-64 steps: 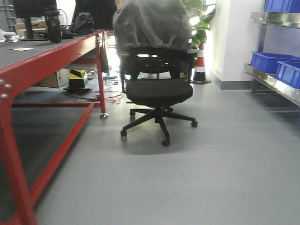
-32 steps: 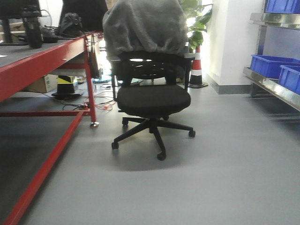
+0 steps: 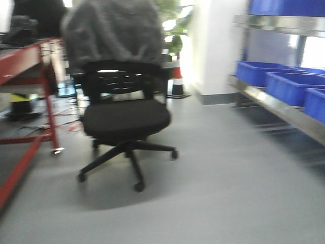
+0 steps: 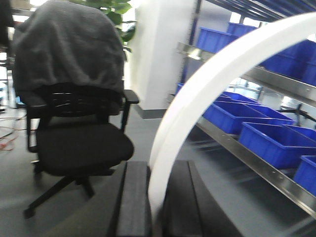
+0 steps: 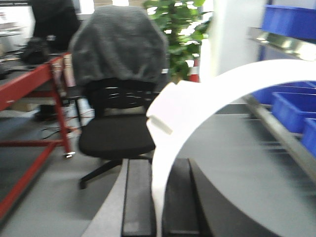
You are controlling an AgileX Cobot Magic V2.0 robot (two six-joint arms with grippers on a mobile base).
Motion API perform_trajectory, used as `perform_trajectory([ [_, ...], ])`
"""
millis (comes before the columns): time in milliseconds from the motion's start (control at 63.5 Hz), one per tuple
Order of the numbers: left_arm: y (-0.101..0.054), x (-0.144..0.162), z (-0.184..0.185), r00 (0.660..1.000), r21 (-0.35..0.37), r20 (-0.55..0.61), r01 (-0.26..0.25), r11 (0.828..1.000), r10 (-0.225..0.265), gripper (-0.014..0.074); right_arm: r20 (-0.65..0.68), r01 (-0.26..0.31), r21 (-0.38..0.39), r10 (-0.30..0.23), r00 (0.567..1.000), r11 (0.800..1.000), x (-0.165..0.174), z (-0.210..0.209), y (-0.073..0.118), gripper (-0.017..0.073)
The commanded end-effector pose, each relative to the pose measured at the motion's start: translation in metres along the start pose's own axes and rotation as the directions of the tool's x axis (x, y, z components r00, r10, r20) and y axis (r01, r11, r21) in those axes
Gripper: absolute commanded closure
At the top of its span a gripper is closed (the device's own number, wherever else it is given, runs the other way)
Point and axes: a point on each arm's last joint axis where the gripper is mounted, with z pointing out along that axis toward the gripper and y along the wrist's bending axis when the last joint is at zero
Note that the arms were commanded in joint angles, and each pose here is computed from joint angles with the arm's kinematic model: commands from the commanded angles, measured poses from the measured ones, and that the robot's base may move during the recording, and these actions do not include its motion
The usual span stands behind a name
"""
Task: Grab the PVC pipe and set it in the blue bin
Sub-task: 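Drive up to the steel shelf of blue bins carrying the pipe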
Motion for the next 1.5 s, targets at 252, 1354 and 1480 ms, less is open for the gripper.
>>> perform_trajectory([
  [252,-0.0011,-0.0043,-0.0021,0.999,0.012,0.042,0.008,1.000,-0.009,0.0705,0.027,0.014,-0.002,-0.014,1.000,1.000,-0.0019,-0.0005,0.0001,0.0727],
  [1354,-0.0011,-0.0043,-0.0021,0.999,0.012,0.042,0.008,1.000,-0.009,0.0705,0.027,0.014,-0.002,-0.014,1.000,1.000,-0.0019,-0.0005,0.0001,0.0727],
  [1480,-0.0011,-0.0043,-0.0021,0.999,0.012,0.042,0.008,1.000,-0.009,0.0705,0.027,0.014,-0.002,-0.014,1.000,1.000,-0.0019,-0.0005,0.0001,0.0727],
])
